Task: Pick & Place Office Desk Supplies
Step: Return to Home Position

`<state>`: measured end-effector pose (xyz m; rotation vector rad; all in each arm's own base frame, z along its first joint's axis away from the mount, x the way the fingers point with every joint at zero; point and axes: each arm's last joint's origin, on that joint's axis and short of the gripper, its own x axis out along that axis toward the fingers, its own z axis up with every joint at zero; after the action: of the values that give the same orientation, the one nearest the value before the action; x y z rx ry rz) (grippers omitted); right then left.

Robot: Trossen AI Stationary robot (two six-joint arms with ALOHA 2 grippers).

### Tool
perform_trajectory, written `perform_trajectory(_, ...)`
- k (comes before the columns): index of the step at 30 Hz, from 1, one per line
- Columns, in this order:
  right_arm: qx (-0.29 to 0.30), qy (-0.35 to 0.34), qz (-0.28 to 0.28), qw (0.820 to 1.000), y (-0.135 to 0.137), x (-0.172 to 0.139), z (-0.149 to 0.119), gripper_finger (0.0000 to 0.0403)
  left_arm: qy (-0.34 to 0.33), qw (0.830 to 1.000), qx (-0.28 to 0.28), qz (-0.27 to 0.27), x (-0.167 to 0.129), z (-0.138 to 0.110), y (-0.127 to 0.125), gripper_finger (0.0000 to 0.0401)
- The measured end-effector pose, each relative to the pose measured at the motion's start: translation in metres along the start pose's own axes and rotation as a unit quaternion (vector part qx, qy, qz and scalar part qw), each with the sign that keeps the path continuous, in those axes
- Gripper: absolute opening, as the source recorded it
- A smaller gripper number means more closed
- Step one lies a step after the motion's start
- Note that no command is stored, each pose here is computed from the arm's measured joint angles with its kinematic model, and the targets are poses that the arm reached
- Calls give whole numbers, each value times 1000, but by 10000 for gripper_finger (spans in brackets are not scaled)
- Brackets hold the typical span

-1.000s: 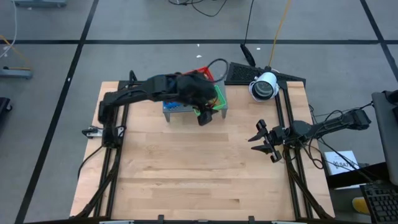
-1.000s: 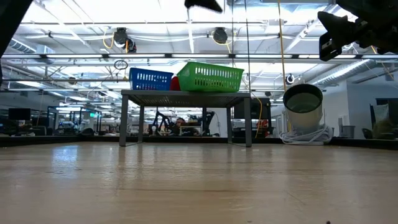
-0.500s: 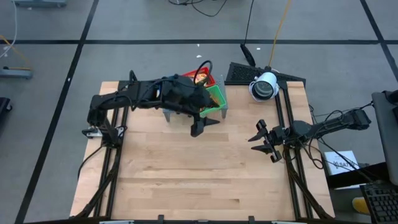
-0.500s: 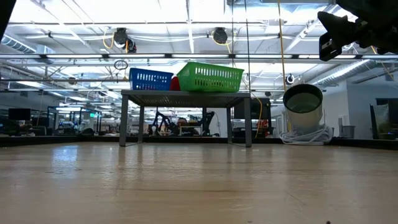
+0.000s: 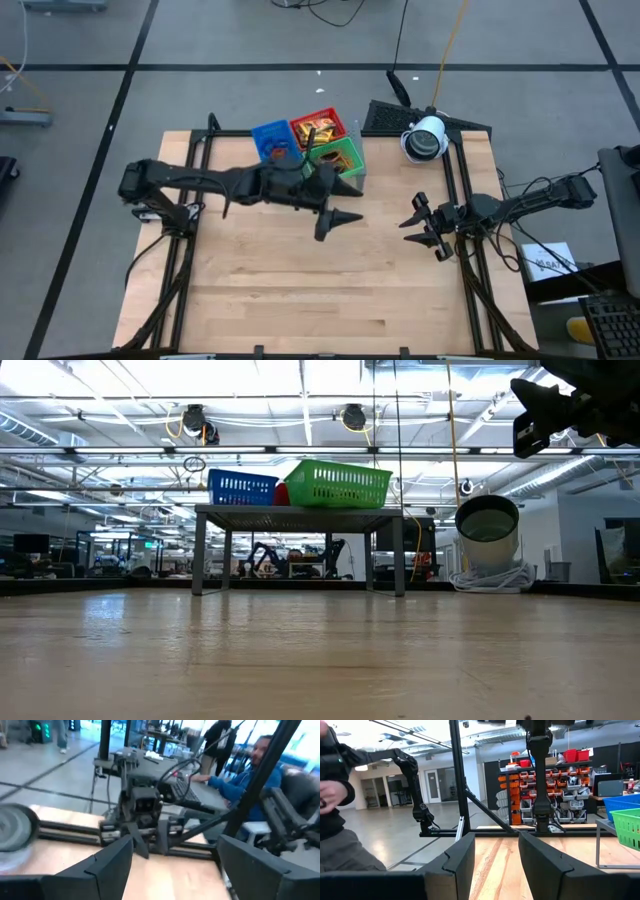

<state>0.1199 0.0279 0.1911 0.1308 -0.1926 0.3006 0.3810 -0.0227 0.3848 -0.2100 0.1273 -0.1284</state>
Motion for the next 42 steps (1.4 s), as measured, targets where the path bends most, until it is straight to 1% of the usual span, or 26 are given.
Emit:
perform_trajectory(1,0,0,0,1000,0,0,0,141,-6,1000,-10,-5,1,-7,0,294)
perform_trajectory(4,0,0,0,1000,0,0,0,141,-60,997,-31,-28,2,-21,-3,294)
perform_trajectory(8,0,0,0,1000,0,0,0,141,-134,989,-27,-63,-1,-38,-5,294)
perform_trajectory(10,0,0,0,1000,0,0,0,141,-150,986,-7,-77,-5,-48,-5,294)
perform_trajectory(13,0,0,0,1000,0,0,0,141,-137,985,40,-93,-19,-64,-3,294)
perform_trajectory(15,0,0,0,1000,0,0,0,141,-125,986,60,-94,-37,-72,-6,294)
perform_trajectory(19,0,0,0,1000,0,0,0,141,-101,988,90,-75,-69,-90,-8,294)
perform_trajectory(22,0,0,0,1000,0,0,0,141,-91,989,96,-61,-87,-105,-8,294)
perform_trajectory(26,0,0,0,1000,0,0,0,141,-75,991,91,-59,-114,-129,-3,294)
perform_trajectory(30,0,0,0,1000,0,0,0,141,-48,994,85,-50,-136,-158,4,294)
perform_trajectory(35,0,0,0,1000,0,0,0,141,-42,995,81,-40,-164,-184,13,294)
perform_trajectory(42,0,0,0,1000,0,0,0,141,-42,996,75,-32,-192,-213,23,294)
